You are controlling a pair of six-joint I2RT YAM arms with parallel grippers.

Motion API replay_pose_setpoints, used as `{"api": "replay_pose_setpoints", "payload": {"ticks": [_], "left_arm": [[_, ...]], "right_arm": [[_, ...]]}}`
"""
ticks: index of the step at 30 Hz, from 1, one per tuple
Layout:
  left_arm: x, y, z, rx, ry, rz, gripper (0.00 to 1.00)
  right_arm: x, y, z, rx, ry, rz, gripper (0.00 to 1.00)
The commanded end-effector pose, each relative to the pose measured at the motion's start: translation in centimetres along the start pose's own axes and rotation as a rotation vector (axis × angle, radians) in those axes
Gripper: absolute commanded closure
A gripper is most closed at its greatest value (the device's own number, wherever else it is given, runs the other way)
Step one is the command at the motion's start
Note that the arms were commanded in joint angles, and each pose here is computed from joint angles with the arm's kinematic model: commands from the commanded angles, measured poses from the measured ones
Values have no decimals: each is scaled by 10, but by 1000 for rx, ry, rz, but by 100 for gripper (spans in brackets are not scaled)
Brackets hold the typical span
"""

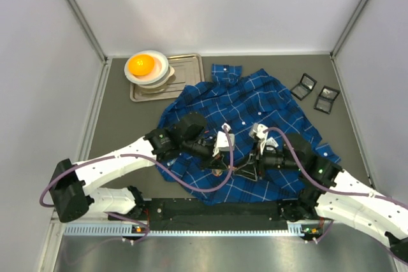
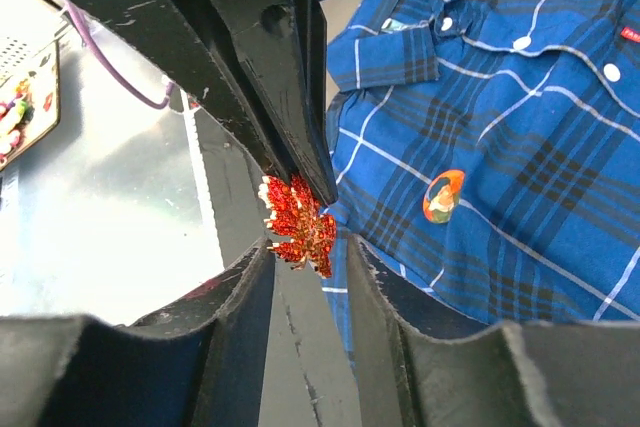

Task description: Remove the brooch from the garment

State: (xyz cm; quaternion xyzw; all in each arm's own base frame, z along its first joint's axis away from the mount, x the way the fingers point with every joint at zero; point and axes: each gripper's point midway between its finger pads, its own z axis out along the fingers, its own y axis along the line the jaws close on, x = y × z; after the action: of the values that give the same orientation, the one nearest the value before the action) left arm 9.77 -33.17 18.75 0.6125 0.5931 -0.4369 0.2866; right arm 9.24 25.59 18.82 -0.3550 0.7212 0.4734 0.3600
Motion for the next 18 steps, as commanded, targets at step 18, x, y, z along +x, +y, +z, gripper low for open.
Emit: {"api": "replay_pose_setpoints", "payload": {"ticks": [18], "left_arm": [[-55,11,-18,84,-194,-142,78]], "right_arm": [[-34,-8,-2,84,-151,145,100]]}}
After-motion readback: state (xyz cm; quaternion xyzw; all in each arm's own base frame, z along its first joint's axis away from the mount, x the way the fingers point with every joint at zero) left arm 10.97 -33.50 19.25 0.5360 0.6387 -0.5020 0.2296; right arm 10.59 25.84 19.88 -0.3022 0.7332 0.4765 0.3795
